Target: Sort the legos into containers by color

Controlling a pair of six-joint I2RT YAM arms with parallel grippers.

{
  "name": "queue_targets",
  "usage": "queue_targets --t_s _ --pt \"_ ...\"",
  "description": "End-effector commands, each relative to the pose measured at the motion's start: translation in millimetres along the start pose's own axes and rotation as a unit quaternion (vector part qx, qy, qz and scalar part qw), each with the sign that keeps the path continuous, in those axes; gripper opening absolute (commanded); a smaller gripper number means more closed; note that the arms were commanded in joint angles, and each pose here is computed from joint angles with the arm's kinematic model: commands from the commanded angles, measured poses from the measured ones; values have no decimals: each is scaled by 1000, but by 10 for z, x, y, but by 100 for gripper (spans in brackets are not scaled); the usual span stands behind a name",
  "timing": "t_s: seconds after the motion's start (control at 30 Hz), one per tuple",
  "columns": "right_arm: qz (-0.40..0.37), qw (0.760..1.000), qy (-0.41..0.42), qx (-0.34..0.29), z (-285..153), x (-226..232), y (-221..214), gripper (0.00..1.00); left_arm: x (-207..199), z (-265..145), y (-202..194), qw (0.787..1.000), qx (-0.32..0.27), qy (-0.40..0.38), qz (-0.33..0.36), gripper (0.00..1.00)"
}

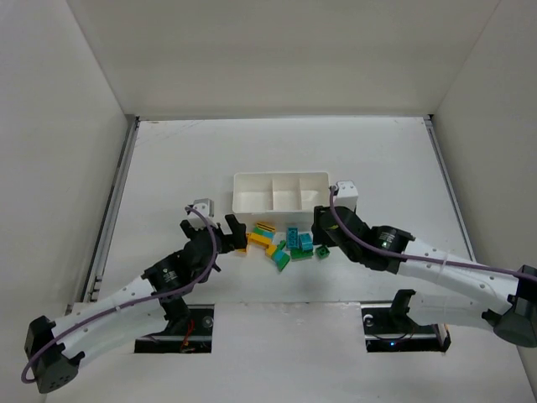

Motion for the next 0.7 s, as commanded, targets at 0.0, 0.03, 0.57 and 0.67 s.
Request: queue_targets --t_s 0.0,0.03,0.57,0.67 --pt "1 999 14 -29 -104 93 187 65 -107 43 137 999 -18 -21 -25 100" --pt "0 999 15 -30 -99 102 179 69 -105 59 158 999 -22 -17 -28 100" --pt "2 998 54 -21 19 152 -38 32 -409 85 638 985 -116 -67 -106 100" --pt "-8 999 39 -14 155 201 -106 65 -429 123 660 993 -93 -58 -45 21"
Point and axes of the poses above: each gripper's point midway between its finger pads, its own z axis out along the fingers, its own x axis along the line the jaws close on, y = z × x, the point moved 9 cm from there along -z, back along the fingers, and after that the axes turned 3 degrees about -z, right-handed, at the moved point
